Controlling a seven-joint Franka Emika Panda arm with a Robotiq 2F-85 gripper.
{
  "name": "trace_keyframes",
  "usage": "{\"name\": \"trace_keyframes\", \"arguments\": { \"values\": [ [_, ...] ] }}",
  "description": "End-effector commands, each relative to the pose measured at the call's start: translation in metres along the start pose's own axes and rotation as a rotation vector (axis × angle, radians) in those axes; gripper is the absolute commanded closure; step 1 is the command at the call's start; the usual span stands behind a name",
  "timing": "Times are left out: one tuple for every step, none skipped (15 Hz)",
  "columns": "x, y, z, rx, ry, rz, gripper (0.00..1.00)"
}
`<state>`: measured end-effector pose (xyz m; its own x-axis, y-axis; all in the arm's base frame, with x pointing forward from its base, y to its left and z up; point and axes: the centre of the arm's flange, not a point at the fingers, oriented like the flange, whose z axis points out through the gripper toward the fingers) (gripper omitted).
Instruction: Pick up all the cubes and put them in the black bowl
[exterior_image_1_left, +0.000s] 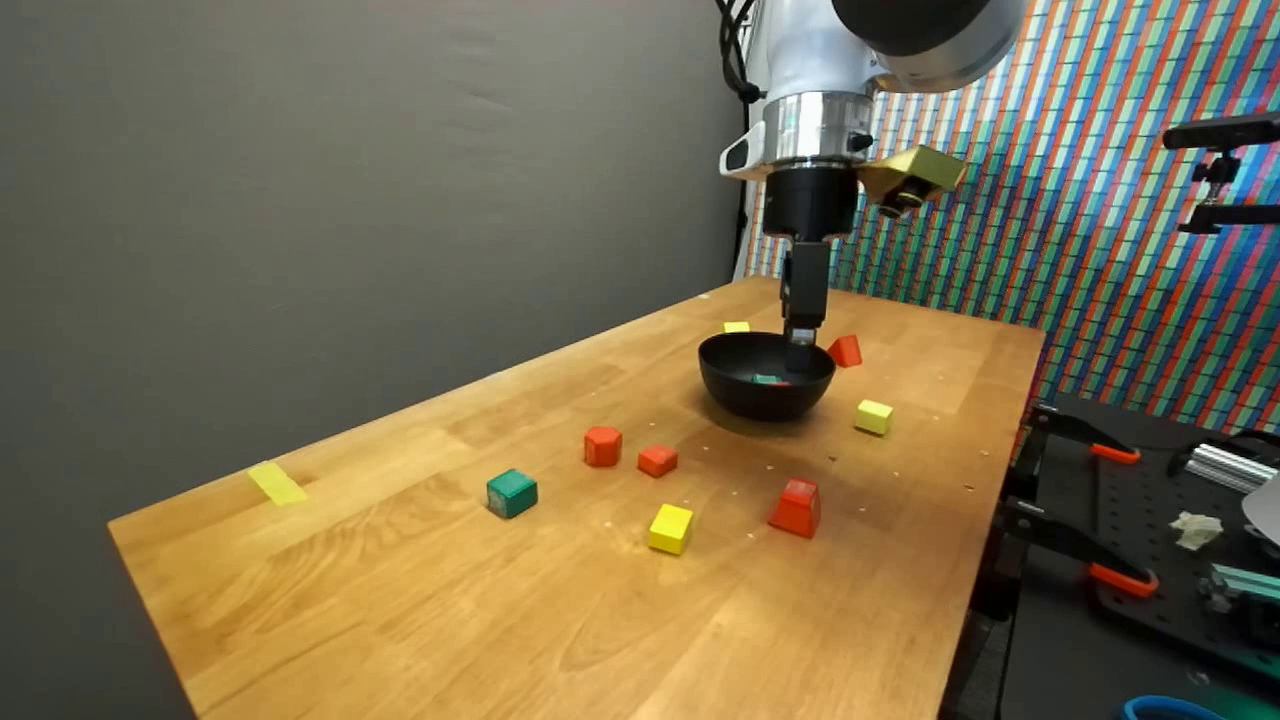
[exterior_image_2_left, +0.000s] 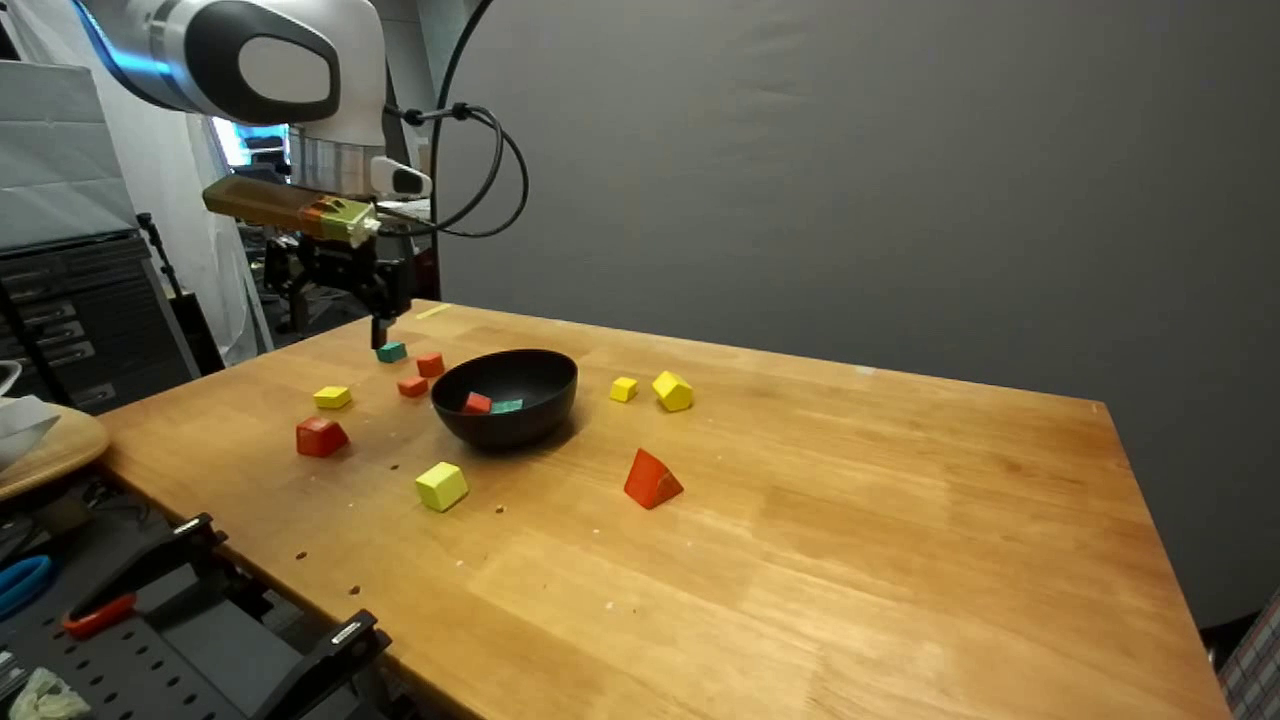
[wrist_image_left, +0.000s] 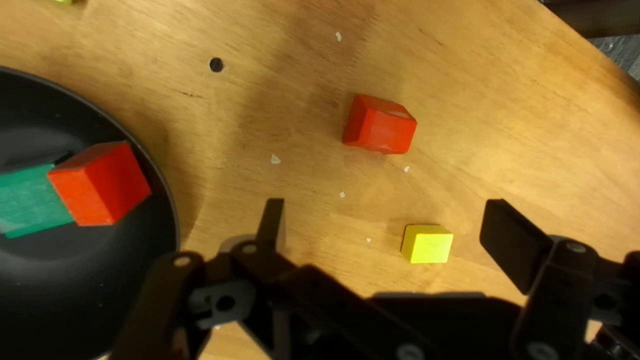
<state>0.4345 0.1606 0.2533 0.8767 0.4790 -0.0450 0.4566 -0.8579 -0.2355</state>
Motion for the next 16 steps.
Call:
{"name": "trace_keyframes", "arguments": {
  "values": [
    [0.004,-0.010,0.010,-0.051,-0.041,0.157,0.00],
    [0.001,-0.015,0.014,-0.080,-0.065,0.204,0.00],
    [-0.001,-0.017,0.017,-0.108,-0.085,0.242,0.00],
    [-0.003,-0.020,0.020,-0.130,-0.097,0.265,0.00],
    [-0.003,-0.024,0.023,-0.143,-0.099,0.280,0.00],
    [-0.003,-0.028,0.026,-0.158,-0.096,0.285,0.00],
    [-0.002,-0.032,0.030,-0.164,-0.099,0.277,0.00],
    [-0.002,-0.037,0.034,-0.172,-0.106,0.277,0.00],
    [-0.002,-0.042,0.039,-0.172,-0.114,0.277,0.00],
    [-0.002,-0.046,0.043,-0.172,-0.118,0.279,0.00],
    [-0.002,-0.048,0.050,-0.170,-0.114,0.275,0.00],
    [-0.002,-0.048,0.058,-0.174,-0.113,0.255,0.00],
    [-0.003,-0.046,0.066,-0.164,-0.112,0.214,0.00],
    [-0.003,-0.043,0.072,-0.167,-0.107,0.202,0.00],
    [-0.002,-0.042,0.076,-0.164,-0.098,0.201,0.00],
    [-0.001,-0.043,0.082,-0.165,-0.093,0.204,0.00]
  ]
}}
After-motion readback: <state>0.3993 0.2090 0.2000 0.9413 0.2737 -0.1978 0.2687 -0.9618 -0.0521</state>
